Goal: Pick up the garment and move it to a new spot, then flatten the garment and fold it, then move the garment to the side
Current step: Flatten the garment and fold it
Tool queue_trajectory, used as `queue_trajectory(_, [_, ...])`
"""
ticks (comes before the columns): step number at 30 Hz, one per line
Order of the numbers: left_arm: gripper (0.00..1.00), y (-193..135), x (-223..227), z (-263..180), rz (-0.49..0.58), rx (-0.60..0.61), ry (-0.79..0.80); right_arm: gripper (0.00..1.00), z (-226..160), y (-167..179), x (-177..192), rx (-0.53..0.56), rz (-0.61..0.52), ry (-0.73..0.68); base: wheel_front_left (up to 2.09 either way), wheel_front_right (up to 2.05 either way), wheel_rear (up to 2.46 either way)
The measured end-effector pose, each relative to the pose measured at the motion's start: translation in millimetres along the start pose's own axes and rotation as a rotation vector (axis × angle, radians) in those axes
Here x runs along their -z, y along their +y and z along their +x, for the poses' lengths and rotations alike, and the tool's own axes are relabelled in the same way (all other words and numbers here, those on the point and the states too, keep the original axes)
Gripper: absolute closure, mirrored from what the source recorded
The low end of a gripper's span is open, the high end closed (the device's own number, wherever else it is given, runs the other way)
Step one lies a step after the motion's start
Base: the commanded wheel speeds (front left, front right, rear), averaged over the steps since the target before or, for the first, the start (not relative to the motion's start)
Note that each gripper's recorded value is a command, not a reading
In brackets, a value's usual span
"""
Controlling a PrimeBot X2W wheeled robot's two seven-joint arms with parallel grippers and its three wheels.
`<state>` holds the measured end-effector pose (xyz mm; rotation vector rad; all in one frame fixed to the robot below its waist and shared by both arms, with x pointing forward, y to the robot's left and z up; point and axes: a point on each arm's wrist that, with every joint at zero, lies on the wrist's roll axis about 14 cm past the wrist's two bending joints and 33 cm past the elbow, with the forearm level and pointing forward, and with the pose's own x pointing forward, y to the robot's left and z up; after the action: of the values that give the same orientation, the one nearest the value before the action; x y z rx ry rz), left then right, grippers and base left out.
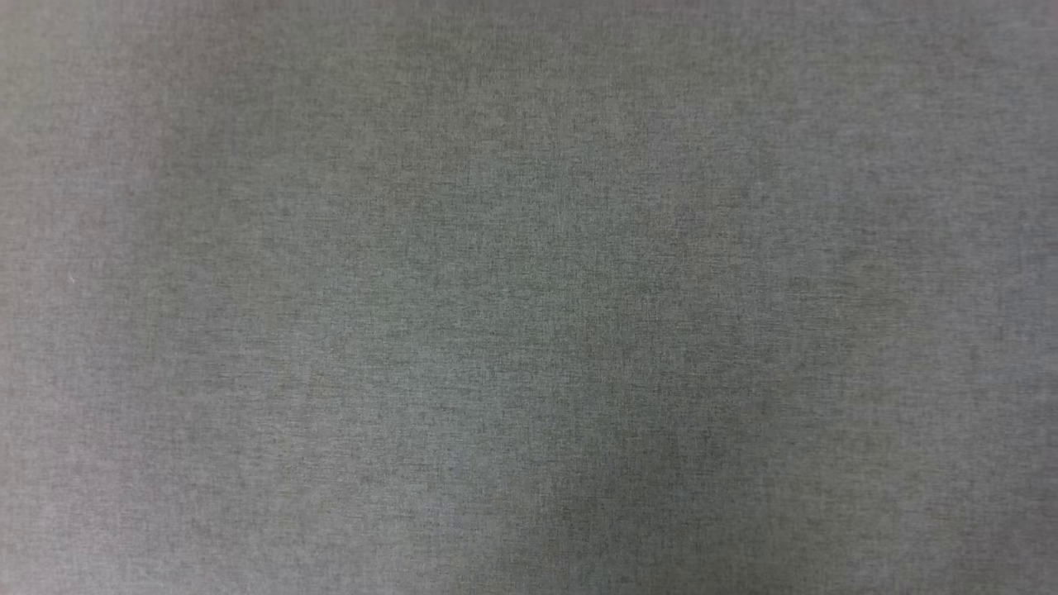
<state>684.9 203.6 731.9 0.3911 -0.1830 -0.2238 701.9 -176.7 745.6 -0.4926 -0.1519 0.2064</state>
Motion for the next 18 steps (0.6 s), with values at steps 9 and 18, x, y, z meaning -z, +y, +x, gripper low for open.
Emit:
queue_trajectory(9, [1.0, -25.6, 63.7, -3.3, -0.024, 0.056, 0.092, 1.0, 2.2, 49.8, 77.4, -0.101, 0.018, 0.11, 0.0, 0.0, 0.0])
queue_trajectory(18, [1.0, -58.0, 127.1, -60.3, -0.119, 0.117, 0.183, 1.0, -55.2, 110.8, 147.7, -0.254, 0.082, 0.228, 0.0, 0.0, 0.0])
